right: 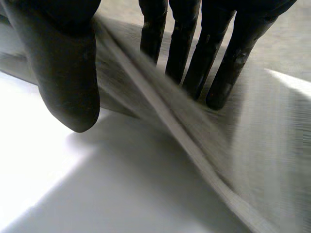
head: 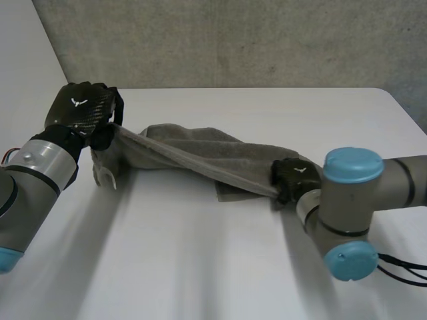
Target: Fold the towel.
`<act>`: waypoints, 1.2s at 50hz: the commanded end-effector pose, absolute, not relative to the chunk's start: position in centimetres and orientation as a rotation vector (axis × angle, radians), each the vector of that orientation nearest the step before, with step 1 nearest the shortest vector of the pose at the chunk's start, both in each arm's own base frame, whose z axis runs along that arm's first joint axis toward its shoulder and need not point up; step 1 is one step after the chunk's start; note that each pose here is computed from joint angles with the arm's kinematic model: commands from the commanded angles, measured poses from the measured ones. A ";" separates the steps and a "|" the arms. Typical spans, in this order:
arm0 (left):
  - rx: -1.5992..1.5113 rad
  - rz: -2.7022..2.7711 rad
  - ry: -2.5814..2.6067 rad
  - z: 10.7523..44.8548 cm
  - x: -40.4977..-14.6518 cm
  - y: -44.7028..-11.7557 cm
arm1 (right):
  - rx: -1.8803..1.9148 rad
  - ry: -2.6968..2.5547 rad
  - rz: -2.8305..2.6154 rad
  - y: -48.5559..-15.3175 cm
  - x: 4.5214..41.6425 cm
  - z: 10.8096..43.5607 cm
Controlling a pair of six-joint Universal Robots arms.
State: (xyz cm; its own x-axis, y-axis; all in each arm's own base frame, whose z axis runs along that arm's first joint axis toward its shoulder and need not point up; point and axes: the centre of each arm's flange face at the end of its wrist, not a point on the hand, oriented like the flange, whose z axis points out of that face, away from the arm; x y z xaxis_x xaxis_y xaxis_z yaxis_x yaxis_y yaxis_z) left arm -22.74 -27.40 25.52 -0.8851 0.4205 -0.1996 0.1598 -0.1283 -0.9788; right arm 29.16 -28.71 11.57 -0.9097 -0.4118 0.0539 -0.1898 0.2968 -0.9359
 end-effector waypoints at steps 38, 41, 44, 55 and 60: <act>-0.535 2.110 -1.955 29.8 -21.1 -26.6 | -1.251 2.255 -1.927 -27.0 22.3 33.1; -0.568 1.981 -2.090 26.0 -21.5 -28.3 | -1.377 2.320 -1.754 -27.5 22.7 30.3; -0.646 1.901 -2.185 22.8 -22.0 -29.9 | -1.468 2.378 -1.618 -28.7 23.1 27.0; -0.790 2.053 -2.138 21.6 -23.9 -37.5 | -1.416 2.230 -2.135 -35.6 26.2 29.9; -0.640 2.337 -1.854 28.8 -24.7 -39.8 | -1.204 1.830 -2.670 -36.8 27.3 37.2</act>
State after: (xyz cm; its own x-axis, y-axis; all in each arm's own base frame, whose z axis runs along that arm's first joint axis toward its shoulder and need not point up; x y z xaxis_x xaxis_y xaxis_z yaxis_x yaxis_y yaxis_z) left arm -23.98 -37.47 21.69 -0.8662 0.4061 -0.2912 0.3048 -0.0324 -0.9519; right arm 25.87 -35.28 28.63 -0.6080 -0.4161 0.6762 -0.7146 -0.0845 -0.6945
